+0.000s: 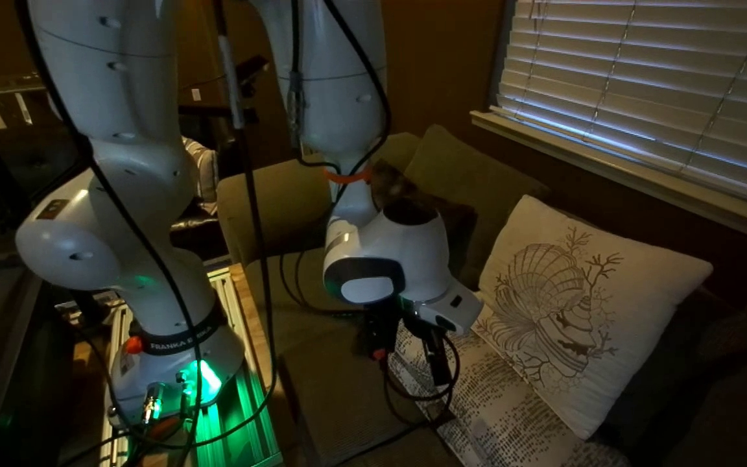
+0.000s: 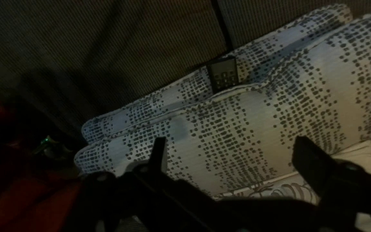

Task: Place the remote control between the two pillows.

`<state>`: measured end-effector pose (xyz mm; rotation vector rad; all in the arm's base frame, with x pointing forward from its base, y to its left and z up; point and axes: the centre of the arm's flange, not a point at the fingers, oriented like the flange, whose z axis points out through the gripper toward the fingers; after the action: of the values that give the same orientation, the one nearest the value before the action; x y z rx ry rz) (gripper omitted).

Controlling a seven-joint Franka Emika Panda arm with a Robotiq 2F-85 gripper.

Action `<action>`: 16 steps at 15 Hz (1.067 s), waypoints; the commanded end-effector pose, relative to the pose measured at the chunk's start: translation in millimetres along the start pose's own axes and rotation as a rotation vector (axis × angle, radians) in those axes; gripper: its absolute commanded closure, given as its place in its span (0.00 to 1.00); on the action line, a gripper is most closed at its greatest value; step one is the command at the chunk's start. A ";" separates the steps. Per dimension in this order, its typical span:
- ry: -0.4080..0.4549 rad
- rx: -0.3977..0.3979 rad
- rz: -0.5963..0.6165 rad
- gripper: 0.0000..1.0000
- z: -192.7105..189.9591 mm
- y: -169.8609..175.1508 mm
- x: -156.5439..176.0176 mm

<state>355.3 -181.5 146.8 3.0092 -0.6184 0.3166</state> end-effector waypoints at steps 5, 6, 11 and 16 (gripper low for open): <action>-0.043 0.048 0.047 0.00 -10.7 -1.4 4.3; -0.044 0.048 0.049 0.00 -10.7 -0.9 4.3; -0.081 0.002 -0.085 0.00 4.5 -11.4 5.6; -0.122 -0.050 -0.232 0.00 5.4 -4.3 -1.4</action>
<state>353.7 -181.1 147.3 3.0463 -0.4022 0.1534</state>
